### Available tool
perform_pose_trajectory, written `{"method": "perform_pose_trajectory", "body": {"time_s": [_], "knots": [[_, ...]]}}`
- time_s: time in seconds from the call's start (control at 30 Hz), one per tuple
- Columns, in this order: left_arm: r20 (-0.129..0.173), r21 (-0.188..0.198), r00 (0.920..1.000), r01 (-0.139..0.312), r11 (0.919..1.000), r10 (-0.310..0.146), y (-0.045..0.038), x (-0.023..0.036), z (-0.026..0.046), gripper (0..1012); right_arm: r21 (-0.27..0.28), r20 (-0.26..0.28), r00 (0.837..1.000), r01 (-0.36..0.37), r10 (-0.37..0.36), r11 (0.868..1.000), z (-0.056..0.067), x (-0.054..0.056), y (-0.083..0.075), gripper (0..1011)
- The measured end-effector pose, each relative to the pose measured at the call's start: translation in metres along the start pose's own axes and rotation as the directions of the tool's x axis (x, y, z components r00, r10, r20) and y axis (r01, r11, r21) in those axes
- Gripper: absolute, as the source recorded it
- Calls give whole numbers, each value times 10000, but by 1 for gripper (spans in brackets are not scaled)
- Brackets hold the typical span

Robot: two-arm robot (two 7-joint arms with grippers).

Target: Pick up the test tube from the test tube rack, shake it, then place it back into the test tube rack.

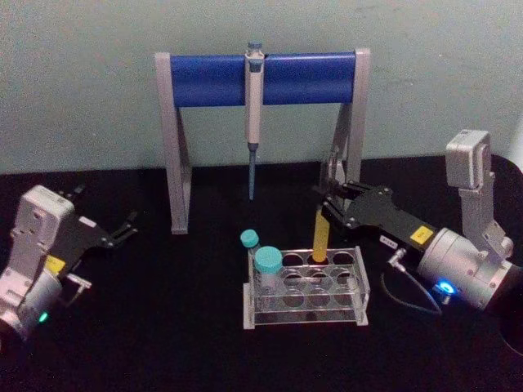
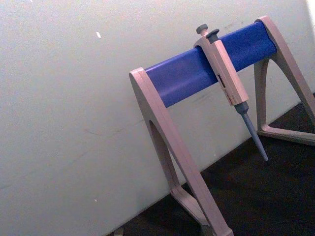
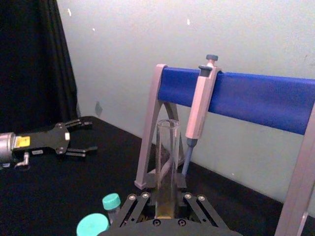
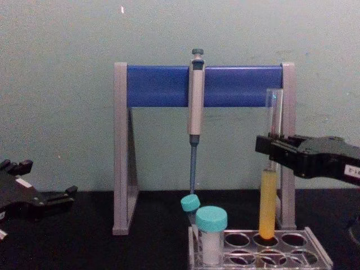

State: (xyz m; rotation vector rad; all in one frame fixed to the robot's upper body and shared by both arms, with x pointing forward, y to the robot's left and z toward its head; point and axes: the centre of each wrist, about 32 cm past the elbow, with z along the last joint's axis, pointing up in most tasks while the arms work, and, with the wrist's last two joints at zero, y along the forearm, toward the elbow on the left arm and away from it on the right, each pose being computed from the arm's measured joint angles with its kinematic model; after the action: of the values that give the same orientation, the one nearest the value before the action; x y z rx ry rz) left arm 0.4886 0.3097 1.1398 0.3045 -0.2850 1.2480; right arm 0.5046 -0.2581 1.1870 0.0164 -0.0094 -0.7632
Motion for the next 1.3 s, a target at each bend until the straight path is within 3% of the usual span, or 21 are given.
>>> {"method": "perform_pose_trajectory", "body": {"time_s": [0.53, 1.3], "knots": [[0, -1, 10000, 0, 10000, 0, 0, 0, 0, 1010, -261, 312, 9995, 48, -40, 9996, -109, -17, 14, 229], [0, -1, 10000, 0, 10000, 0, 0, 0, 0, 1010, -684, 19, 9997, 240, -240, 9974, -288, -66, -5, 229]]}}
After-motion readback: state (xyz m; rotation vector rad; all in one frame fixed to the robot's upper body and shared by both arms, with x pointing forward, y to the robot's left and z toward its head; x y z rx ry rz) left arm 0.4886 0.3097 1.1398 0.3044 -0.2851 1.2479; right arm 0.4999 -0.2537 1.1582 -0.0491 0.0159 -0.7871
